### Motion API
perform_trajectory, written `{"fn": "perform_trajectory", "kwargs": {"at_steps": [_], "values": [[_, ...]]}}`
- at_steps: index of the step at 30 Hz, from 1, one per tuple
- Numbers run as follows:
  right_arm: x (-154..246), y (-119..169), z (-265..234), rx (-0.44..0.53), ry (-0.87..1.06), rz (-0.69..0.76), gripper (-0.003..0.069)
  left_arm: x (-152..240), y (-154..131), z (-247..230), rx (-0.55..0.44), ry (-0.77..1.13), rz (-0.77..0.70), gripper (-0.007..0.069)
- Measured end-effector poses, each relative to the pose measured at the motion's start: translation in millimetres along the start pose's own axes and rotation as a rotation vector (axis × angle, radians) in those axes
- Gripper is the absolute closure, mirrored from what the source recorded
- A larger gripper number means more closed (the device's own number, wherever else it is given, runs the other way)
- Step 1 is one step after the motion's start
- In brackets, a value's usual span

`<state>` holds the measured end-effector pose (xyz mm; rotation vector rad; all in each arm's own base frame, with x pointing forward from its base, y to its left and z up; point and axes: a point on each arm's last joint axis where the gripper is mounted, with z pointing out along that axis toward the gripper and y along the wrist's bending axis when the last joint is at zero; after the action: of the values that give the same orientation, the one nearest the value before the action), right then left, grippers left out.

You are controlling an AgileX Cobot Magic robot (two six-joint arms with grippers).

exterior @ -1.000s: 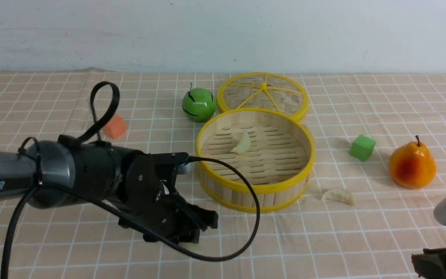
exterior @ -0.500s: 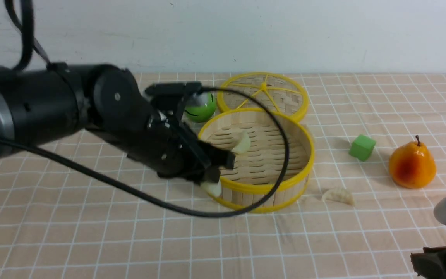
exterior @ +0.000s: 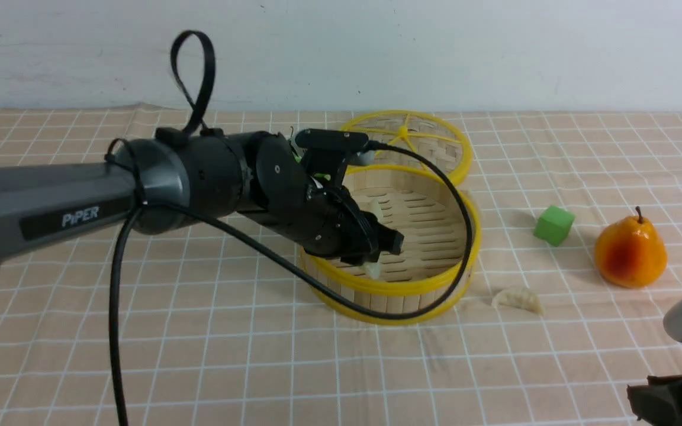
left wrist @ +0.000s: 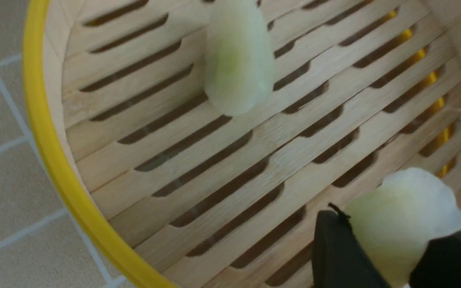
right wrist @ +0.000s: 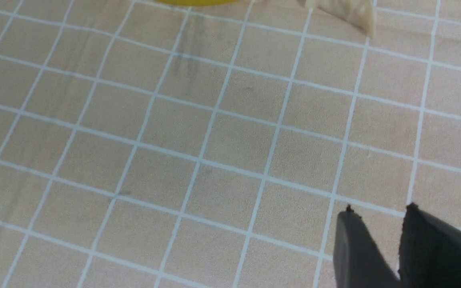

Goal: Put the dumplings into the steamer on the table with the brown tablecloth.
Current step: 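Place the dumpling into the bamboo steamer basket with the left gripper, then reach for and grasp a dumpling lying on the table beside the steamer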

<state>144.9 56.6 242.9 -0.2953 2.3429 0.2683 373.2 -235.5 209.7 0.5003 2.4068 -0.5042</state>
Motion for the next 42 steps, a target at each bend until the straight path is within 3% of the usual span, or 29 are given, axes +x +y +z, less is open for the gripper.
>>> {"fn": "perform_trajectory", "kwargs": {"at_steps": [2,9,10,14,19,22,24,25,29,35,42], "values": [[0.0,0.0,0.0,0.0,0.0,0.0,0.0472,1.6,1.0,3.1,-0.004,0.009,0.007,0.0391],[-2.4,-0.5,0.0,0.005,-0.026,-0.016,0.047,-3.5,-1.8,-4.8,0.004,0.001,-0.006,0.0203],[-2.8,-0.5,0.0,0.005,-0.03,-0.016,0.0469,-7.8,-5.3,-15.7,0.014,0.008,0.001,0.0153],[-1.8,-0.2,-0.4,0.003,-0.014,-0.01,0.0464,-34.8,-21.5,-74.2,0.046,-0.039,0.065,0.0129],[-17.4,2.5,-3.1,0.001,0.049,-0.006,0.0459,-64.9,-42.8,-189.7,0.035,-0.191,0.197,0.0222],[-48.2,6.0,1.8,0.004,0.079,-0.011,0.0454,-58.5,-51.4,-271.8,0.005,-0.286,0.25,0.0369],[-56.5,6.6,5.3,0.007,0.084,-0.015,0.045,-53.3,-52.6,-290.7,-0.002,-0.297,0.251,0.0417],[-73.6,6.9,15.0,0.018,0.098,-0.025,0.0438,-44.4,-53.5,-312.5,-0.011,-0.298,0.245,0.0492],[-117.5,-3.1,51.1,0.056,0.122,0.007,0.0388,-8.3,-48.0,-341.6,-0.056,-0.199,0.232,0.0639],[-169.5,-30.8,113.1,0.09,0.147,0.049,0.036,61.4,-19.5,-336.9,-0.23,-0.045,0.227,0.0639],[-210.9,-61.8,182.2,0.036,0.16,0.136,0.0358,150.8,14.9,-315.9,-0.384,-0.097,0.106,0.0639]]}}
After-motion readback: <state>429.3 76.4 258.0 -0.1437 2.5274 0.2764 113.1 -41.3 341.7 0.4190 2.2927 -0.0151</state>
